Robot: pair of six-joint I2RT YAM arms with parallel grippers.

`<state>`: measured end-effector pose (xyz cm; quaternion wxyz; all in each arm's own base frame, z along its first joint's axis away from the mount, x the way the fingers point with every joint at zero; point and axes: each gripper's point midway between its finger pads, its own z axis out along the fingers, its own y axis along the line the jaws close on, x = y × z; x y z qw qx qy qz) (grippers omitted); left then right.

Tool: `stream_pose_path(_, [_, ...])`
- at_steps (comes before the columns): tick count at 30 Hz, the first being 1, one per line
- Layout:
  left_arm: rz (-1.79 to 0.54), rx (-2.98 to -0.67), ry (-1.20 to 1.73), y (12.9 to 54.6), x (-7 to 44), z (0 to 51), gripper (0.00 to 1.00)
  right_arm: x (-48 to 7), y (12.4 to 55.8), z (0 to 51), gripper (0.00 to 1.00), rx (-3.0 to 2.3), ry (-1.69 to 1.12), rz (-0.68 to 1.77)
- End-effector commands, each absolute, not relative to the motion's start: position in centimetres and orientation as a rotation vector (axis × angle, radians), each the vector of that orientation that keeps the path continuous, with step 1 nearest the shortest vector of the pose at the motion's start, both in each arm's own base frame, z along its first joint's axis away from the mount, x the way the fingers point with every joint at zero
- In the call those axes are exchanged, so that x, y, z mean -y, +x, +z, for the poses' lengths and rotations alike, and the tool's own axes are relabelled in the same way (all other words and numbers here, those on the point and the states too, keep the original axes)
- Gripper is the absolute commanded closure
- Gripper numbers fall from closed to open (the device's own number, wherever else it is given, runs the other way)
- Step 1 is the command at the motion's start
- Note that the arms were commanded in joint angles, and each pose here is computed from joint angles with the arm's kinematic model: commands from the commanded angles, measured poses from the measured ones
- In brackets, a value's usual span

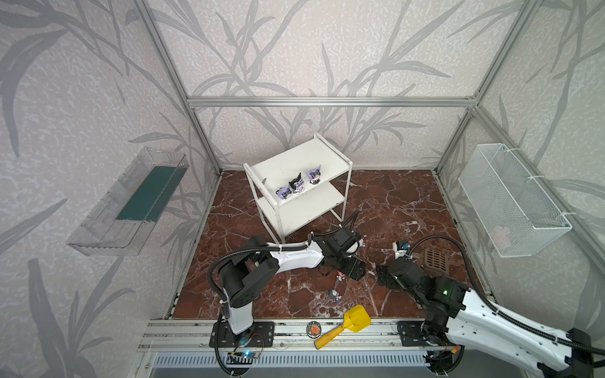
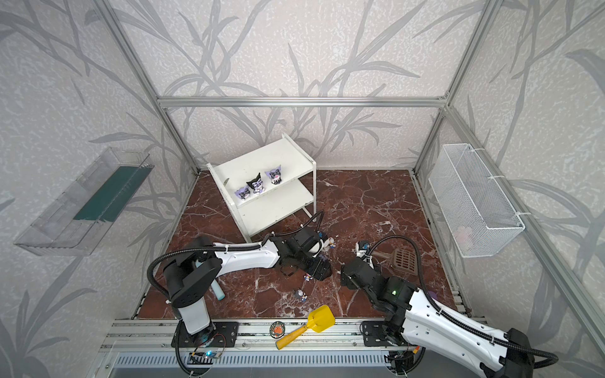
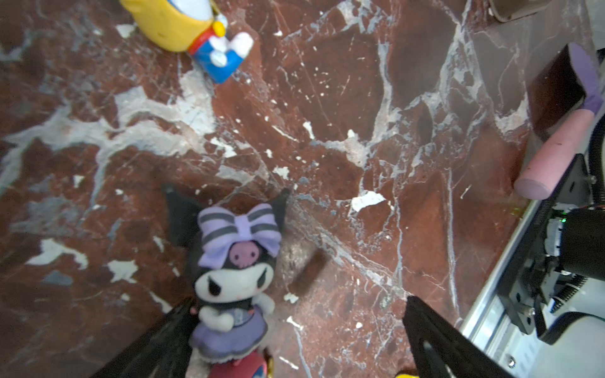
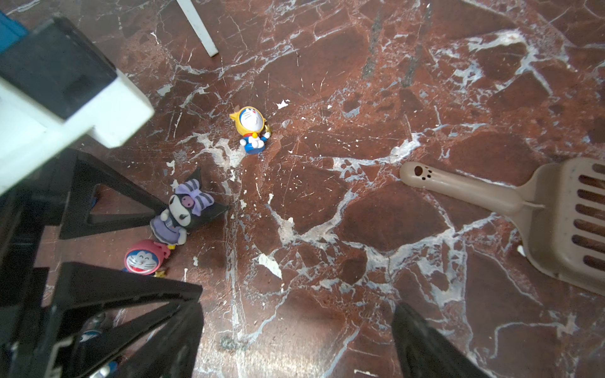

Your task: Place and organize the plastic toys onto the shelf

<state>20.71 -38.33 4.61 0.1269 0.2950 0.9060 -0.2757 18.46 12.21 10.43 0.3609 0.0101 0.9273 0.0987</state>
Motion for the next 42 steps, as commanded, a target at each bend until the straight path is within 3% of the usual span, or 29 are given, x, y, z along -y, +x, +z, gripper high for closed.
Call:
stream_pose_path(1, [-0.939,-2.581,0.883,19.5,40.9,7.0,0.01,-11.6,18.7,10.7,0.09,-2.379,0.039,0.22])
stream_pose_path(8, [-1.013,-2.559,0.861,18.7,41.5,8.1,0.01,-11.8,19.2,10.0,0.09,-2.429,0.051,0.248])
stream_pose_path(17, [-0.765,-2.513,0.819,21.6,36.5,11.2,0.01,-13.6,20.3,9.8,0.1,-2.446,-0.002,0.313])
stream_pose_path(21, [-0.71,-2.518,0.791,22.0,33.9,12.5,0.01,-15.2,21.1,9.5,0.13,-2.464,-0.156,0.314])
stream_pose_path(31, [-0.607,-2.447,0.734,20.1,27.4,16.9,0.01,-22.4,21.9,9.2,0.24,-2.436,-0.801,0.585])
stream_pose_path(42, [-0.561,-2.325,0.736,17.0,20.9,21.5,0.01,-23.8,23.3,5.0,0.22,-2.721,-0.836,0.65])
